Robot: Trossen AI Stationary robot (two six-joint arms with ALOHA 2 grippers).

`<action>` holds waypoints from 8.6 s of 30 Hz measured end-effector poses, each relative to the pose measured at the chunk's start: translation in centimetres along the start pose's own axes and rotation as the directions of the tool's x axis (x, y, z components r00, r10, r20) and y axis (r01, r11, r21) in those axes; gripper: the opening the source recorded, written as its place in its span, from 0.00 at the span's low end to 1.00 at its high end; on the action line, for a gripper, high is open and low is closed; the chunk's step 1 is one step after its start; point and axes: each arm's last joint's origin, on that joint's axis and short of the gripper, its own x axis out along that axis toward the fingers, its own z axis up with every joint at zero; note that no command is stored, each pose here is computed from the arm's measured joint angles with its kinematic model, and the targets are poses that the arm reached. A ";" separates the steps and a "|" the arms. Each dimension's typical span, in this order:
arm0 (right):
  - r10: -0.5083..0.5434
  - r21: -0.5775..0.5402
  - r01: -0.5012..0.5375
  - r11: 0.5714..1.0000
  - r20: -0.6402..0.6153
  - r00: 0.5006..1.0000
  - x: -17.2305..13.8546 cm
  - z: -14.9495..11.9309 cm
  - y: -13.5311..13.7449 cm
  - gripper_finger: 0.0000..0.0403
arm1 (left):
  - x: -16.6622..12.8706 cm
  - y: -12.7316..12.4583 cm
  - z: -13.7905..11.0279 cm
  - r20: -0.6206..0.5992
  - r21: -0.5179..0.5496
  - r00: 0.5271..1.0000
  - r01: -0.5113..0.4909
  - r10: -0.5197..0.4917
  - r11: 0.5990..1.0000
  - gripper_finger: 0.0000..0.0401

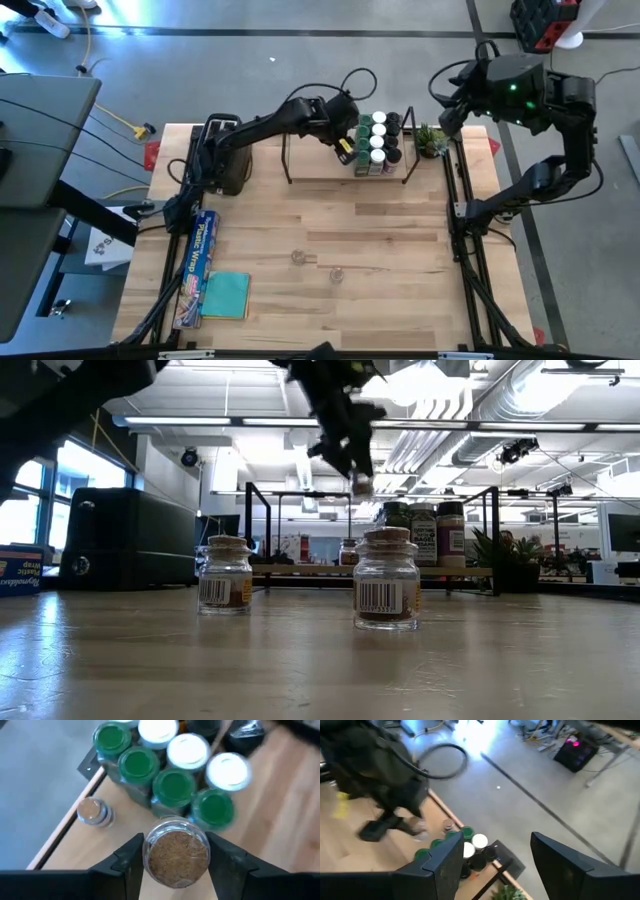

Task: Shelf spices
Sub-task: Put the left brown spice bottle on the shelf and align with the other brown spice bottle, then put the left brown spice bottle on the shelf and align with the other brown spice bottles

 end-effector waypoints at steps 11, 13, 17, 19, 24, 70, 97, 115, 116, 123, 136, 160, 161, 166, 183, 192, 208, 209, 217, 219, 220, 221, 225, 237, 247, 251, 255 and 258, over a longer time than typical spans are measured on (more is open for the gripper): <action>-0.073 0.062 0.071 0.996 0.022 0.997 0.0 0.2 -0.2 0.56 | 3.9 3.0 -1.0 -0.127 0.073 0.992 0.013 -0.003 0.997 0.42; -0.076 0.091 0.073 0.993 0.021 0.997 0.0 0.2 -0.2 0.56 | 5.2 3.4 -1.2 -0.146 0.081 0.989 0.023 -0.011 0.996 0.42; -0.077 0.126 0.074 0.989 0.022 0.997 0.0 0.2 -0.2 0.56 | 6.8 3.8 -1.3 -0.149 0.120 0.989 0.026 -0.008 0.992 0.43; -0.077 0.140 0.073 0.987 0.022 0.997 0.0 0.2 -0.2 0.56 | 7.5 4.0 -1.5 -0.163 0.146 0.987 0.030 -0.006 0.989 0.45; -0.075 0.178 0.070 0.981 0.021 0.997 0.0 0.2 -0.2 0.56 | 8.9 4.2 -1.9 -0.181 0.175 0.983 0.034 -0.002 0.984 0.51; -0.073 0.163 0.069 0.984 0.021 0.997 0.0 0.2 -0.2 0.56 | 7.6 4.6 -0.2 -0.048 0.297 0.990 0.141 -0.133 0.944 0.02; -0.073 0.137 0.070 0.988 0.020 0.997 0.0 0.2 -0.2 0.56 | 9.1 4.9 -1.7 -0.131 0.315 0.989 0.103 -0.064 0.943 0.01; -0.073 0.137 0.069 0.988 0.020 0.997 0.0 0.2 -0.2 0.56 | 8.6 5.1 -1.7 -0.146 0.314 0.989 0.052 -0.007 0.948 0.01; -0.073 0.137 0.070 0.988 0.020 0.997 0.0 0.2 -0.2 0.56 | 8.6 5.1 -1.7 -0.146 0.314 0.989 0.049 -0.003 0.948 0.01; -0.073 0.137 0.070 0.988 0.020 0.997 0.0 0.2 -0.2 0.56 | 7.9 5.1 -1.5 -0.131 0.323 0.991 0.053 -0.010 0.945 0.04; -0.073 0.136 0.069 0.988 0.020 0.997 0.0 0.2 -0.2 0.56 | 0.3 5.2 -2.0 -0.218 0.278 0.969 0.177 -0.118 0.944 0.18; 0.000 -0.203 0.013 0.979 0.067 0.998 0.0 0.8 0.1 0.56 | -9.8 -13.0 -21.0 0.157 -0.242 0.921 0.386 -0.357 0.890 0.12; 0.031 -0.228 -0.011 0.973 0.083 0.996 0.0 0.9 0.1 0.56 | -9.8 -13.9 -21.4 0.198 -0.227 0.892 0.445 -0.406 0.867 0.13; 0.165 -0.319 -0.110 0.941 0.152 0.974 -0.1 1.6 0.5 0.56 | -9.2 -16.6 -23.1 0.181 -0.211 0.822 0.568 -0.540 0.795 0.25; 0.153 -0.303 -0.122 0.945 0.082 0.985 1.7 1.7 -0.2 0.56 | -7.3 -15.3 -28.2 -0.271 0.021 0.902 0.355 -0.337 0.934 0.66; 0.128 -0.278 -0.102 0.955 0.077 0.989 1.9 1.6 -0.7 0.56 | -3.5 -16.4 -29.1 -0.293 0.178 0.921 0.317 -0.257 0.932 0.66; 0.123 -0.273 -0.095 0.957 0.087 0.989 1.9 1.7 -0.8 0.56 | -0.6 -17.6 -27.1 -0.120 0.242 0.920 0.391 -0.373 0.888 0.66; 0.124 -0.274 -0.097 0.957 0.083 0.989 1.9 1.7 -0.8 0.56 | -0.7 -17.9 -27.1 -0.103 0.287 0.913 0.407 -0.395 0.867 0.66; 0.127 -0.288 -0.115 0.951 0.023 0.992 1.9 1.1 -0.8 0.56 | -1.1 -18.5 -27.1 -0.008 0.451 0.940 0.308 -0.342 0.838 0.66; 0.127 -0.282 -0.119 0.952 0.011 0.992 1.9 1.0 -0.8 0.56 | -0.7 -18.5 -26.9 0.012 0.444 0.937 0.307 -0.348 0.842 0.66; 0.128 -0.279 -0.120 0.953 0.009 0.992 1.9 0.9 -0.8 0.56 | -0.4 -18.6 -26.9 0.011 0.445 0.935 0.312 -0.354 0.839 0.66; 0.128 -0.277 -0.121 0.953 0.006 0.992 1.9 0.9 -0.8 0.56 | 0.1 -18.7 -27.0 -0.002 0.453 0.932 0.323 -0.362 0.831 0.66; 0.128 -0.279 -0.121 0.953 0.005 0.992 1.8 0.9 -0.8 0.56 | 2.1 -19.2 -27.4 -0.061 0.479 0.907 0.393 -0.417 0.785 0.66; 0.127 -0.288 -0.116 0.951 0.020 0.992 1.8 1.0 -0.8 0.56 | 2.3 -20.1 -25.2 0.013 0.479 0.924 0.330 -0.383 0.813 0.66; 0.126 -0.299 -0.112 0.948 0.030 0.992 1.8 1.1 -0.8 0.56 | 2.3 -20.1 -25.3 0.009 0.443 0.926 0.334 -0.377 0.832 0.66; 0.126 -0.299 -0.112 0.948 0.030 0.992 1.8 1.1 -0.8 0.56 | 2.3 -20.1 -25.3 0.015 0.401 0.924 0.344 -0.381 0.849 0.66; 0.126 -0.299 -0.112 0.948 0.029 0.992 1.8 1.1 -0.8 0.56 | 2.2 -20.2 -25.5 -0.002 0.397 0.924 0.352 -0.382 0.848 0.66; 0.126 -0.299 -0.112 0.948 0.029 0.992 1.8 1.1 -0.8 0.56 | 2.3 -20.0 -25.8 -0.033 0.401 0.934 0.339 -0.356 0.851 0.65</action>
